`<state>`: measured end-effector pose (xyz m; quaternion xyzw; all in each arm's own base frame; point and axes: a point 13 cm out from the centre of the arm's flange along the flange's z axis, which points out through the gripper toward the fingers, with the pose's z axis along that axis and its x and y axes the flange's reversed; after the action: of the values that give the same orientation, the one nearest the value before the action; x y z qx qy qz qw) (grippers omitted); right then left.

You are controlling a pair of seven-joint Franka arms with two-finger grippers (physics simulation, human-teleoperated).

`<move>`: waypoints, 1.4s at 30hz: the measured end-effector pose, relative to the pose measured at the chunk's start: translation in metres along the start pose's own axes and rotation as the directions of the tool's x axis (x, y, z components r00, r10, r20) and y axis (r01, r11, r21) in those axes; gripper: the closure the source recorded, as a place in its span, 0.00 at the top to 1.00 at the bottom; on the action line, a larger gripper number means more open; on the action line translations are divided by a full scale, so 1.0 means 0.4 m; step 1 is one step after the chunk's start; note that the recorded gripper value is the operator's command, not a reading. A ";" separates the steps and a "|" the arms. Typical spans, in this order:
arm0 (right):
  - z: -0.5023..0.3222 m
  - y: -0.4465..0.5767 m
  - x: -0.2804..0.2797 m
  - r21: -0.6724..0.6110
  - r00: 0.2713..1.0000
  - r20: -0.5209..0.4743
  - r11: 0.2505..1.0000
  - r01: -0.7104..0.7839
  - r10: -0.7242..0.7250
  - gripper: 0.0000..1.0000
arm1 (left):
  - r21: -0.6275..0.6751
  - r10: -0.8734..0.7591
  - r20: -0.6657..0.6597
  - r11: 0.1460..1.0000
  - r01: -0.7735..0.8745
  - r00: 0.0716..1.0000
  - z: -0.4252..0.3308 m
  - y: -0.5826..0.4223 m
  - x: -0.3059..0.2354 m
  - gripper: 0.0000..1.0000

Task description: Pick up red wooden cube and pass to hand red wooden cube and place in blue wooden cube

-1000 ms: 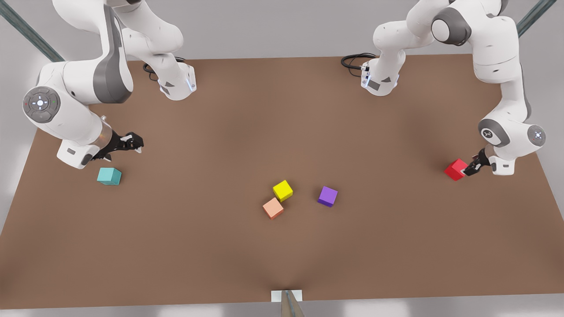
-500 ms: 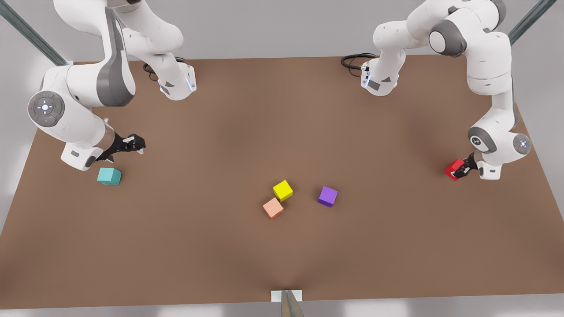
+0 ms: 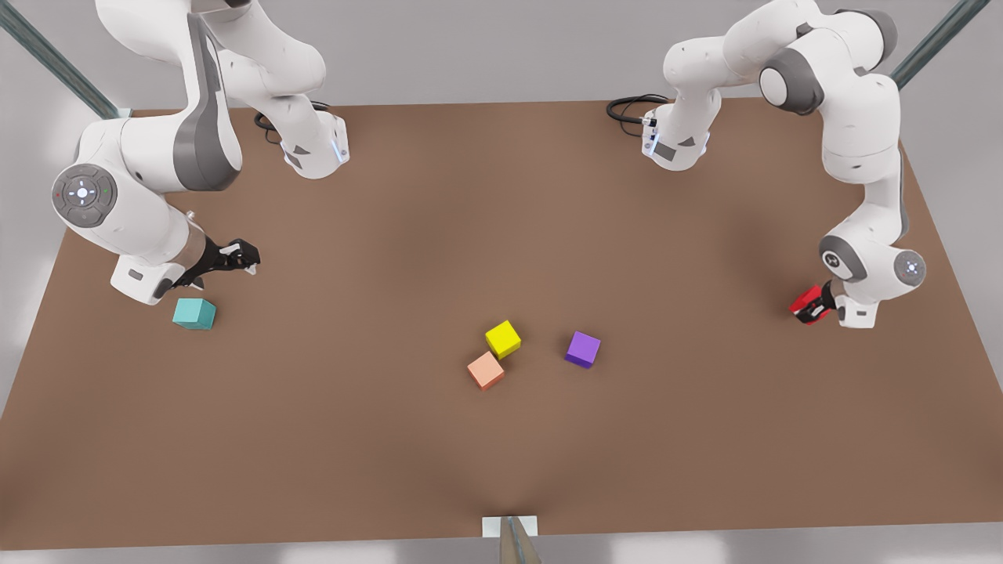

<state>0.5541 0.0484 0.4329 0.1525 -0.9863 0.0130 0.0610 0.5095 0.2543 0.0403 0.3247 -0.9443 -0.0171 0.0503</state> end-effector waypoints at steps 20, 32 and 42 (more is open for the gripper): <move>0.173 0.281 -0.348 -0.531 0.990 0.083 0.836 0.138 -0.110 1.00 | 0.947 0.774 -0.155 0.294 -0.131 0.614 -0.811 -1.691 0.969 0.56; 0.227 0.678 -0.537 -0.767 0.803 0.567 0.239 0.596 -0.184 1.00 | 0.969 0.716 -0.058 0.207 -0.133 0.696 -0.799 -1.758 0.925 0.58; 0.182 0.707 -0.614 -0.412 0.445 0.882 0.200 0.889 -0.157 1.00 | 0.983 0.723 -0.002 0.129 -0.133 0.691 -0.806 -1.764 0.923 0.59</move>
<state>0.6923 0.3882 0.3282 0.4551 -0.6453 -0.5670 -0.2345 0.6855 -0.5289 0.3460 -0.0218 -0.7641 0.6387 0.0879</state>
